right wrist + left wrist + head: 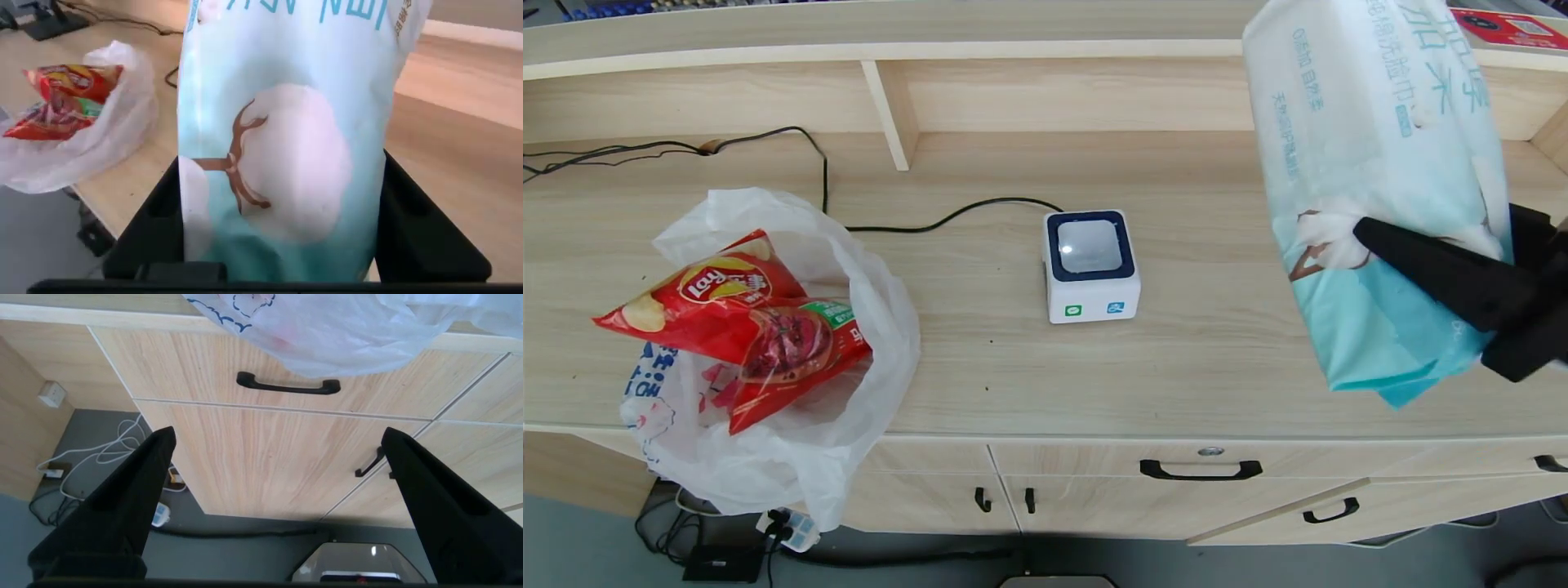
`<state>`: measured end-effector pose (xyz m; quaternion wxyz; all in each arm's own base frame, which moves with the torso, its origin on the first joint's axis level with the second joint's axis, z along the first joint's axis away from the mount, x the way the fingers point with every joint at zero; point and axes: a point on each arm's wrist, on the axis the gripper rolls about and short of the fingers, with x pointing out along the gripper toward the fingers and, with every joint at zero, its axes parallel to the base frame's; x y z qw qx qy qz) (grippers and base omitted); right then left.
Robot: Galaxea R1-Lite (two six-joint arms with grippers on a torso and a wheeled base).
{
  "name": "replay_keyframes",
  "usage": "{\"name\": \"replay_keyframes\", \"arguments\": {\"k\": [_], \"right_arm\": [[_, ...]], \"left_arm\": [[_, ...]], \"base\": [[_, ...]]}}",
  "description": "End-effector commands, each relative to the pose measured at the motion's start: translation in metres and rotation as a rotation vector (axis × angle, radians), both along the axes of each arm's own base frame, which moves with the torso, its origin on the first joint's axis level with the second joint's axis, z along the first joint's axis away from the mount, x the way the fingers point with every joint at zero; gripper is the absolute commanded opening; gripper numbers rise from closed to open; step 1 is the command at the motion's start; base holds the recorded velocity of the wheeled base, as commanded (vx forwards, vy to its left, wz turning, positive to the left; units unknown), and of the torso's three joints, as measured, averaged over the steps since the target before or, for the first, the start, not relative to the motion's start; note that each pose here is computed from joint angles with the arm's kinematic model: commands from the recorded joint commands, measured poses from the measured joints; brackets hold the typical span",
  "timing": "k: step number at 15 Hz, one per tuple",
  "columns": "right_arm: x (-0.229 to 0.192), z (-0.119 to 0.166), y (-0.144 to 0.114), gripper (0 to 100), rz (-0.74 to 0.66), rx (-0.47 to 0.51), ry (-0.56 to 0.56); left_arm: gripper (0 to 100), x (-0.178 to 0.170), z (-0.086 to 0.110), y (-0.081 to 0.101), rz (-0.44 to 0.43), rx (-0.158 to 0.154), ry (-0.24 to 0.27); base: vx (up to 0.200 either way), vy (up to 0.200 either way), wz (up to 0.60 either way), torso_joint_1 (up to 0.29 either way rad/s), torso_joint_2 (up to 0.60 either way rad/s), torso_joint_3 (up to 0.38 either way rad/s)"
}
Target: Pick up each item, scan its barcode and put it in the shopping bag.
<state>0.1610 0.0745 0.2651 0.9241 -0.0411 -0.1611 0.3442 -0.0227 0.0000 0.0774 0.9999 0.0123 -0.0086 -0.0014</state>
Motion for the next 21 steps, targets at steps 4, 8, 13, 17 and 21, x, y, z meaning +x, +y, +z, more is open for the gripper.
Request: {"name": "replay_keyframes", "arguments": {"k": [4, 8, 13, 17, 21], "right_arm": [[0.013, 0.0, 0.002, 0, -0.276, -0.077, -0.042], [0.014, -0.014, 0.016, 0, -0.213, -0.139, 0.044], [0.024, -0.05, 0.036, 0, -0.172, -0.292, 0.116], [0.027, -0.06, 0.039, 0, -0.163, -0.297, 0.167], [0.039, -0.064, 0.044, 0, -0.175, -0.304, 0.187]], "left_arm": [[100, 0.0, 0.0, 0.0, 0.0, -0.002, -0.001], [100, 0.0, 0.0, 0.0, 0.0, 0.0, -0.001], [100, 0.0, 0.0, 0.0, 0.0, 0.001, -0.001], [100, 0.0, 0.0, 0.0, 0.0, 0.001, -0.001], [100, 0.0, 0.0, 0.0, 0.0, 0.001, -0.001]], "base": [[0.0, 0.0, 0.0, 0.0, 0.0, 0.0], [0.0, 0.0, 0.0, 0.0, 0.0, 0.0], [0.0, 0.0, 0.0, 0.0, 0.0, 0.0], [0.0, 0.2, 0.0, -0.001, 0.0, 0.002], [0.0, 0.2, 0.0, 0.011, 0.0, -0.002]]}}
